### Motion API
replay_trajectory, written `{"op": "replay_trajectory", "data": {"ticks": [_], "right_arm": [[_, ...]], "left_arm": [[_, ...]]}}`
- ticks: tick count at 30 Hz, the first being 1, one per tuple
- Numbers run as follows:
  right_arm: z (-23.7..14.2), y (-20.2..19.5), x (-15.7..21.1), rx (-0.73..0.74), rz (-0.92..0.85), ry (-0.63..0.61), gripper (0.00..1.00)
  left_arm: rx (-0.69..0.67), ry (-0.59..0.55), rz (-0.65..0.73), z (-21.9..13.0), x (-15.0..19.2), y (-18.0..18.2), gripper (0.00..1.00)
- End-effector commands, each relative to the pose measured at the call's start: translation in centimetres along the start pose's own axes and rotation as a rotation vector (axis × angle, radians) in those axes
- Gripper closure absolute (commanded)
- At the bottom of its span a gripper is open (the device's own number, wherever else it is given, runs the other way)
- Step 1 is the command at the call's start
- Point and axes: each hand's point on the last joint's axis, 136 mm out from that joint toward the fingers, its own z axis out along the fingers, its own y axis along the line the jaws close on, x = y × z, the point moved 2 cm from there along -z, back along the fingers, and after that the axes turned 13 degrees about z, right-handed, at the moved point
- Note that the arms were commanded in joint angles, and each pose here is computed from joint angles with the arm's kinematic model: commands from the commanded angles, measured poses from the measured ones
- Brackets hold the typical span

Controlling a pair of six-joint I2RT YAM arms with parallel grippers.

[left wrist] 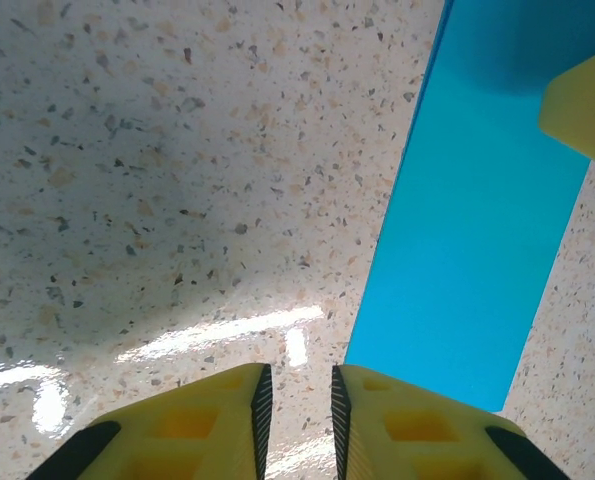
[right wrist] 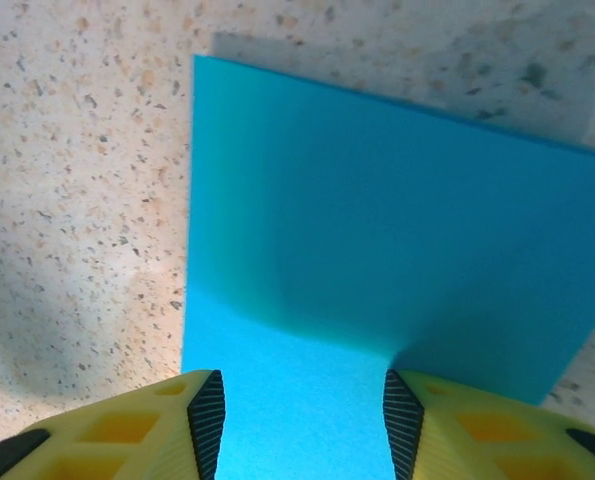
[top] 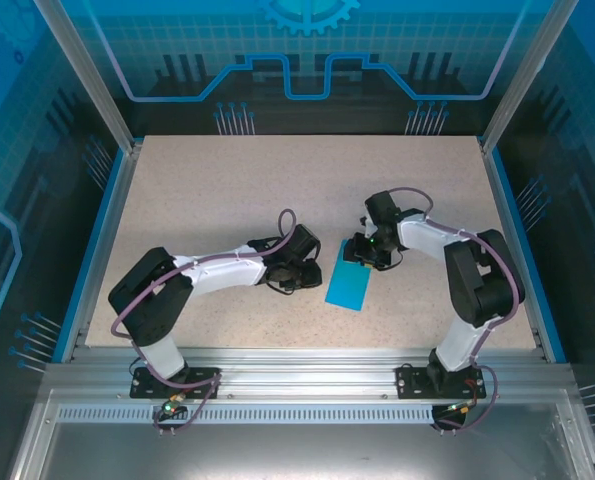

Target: Fold a paper plane with a square sheet of paper (pick it up from the middle)

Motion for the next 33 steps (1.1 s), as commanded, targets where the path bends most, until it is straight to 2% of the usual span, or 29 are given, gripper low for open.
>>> {"op": "replay_trajectory", "data": {"ticks": [1, 5, 10, 16, 23, 33], "right_arm": [[-2.3, -1.5, -0.5, 0.101, 0.011, -0.07, 0.47], [-2.3, -2.9, -0.9, 0.138, 0.052, -0.082, 0.4], [-0.5, -2.4, -0.5, 0.091, 0.063, -0.012, 0.37], [0.7, -1.2, -0.3, 0.017, 0.062, 0.027, 0.36], [0.2, 0.8, 0.2, -0.049, -0.003, 0.04, 0.36], [-0.6, 1.6, -0.1, -0.027, -0.064, 0.035, 0.36]], "left_arm": [[-0.012, -0.013, -0.026, -0.8, -0.1, 0.4, 0.72], [-0.007, -0.011, -0.023, -0.7, -0.2, 0.3, 0.7], [-0.005, -0.005, -0.02, -0.5, -0.2, 0.2, 0.69], [-0.012, -0.001, -0.018, -0.5, -0.3, 0.3, 0.69], [-0.012, 0.001, -0.022, -0.4, -0.3, 0.2, 0.69], [0.005, 0.014, -0.032, 0.0, -0.3, -0.1, 0.68]]}}
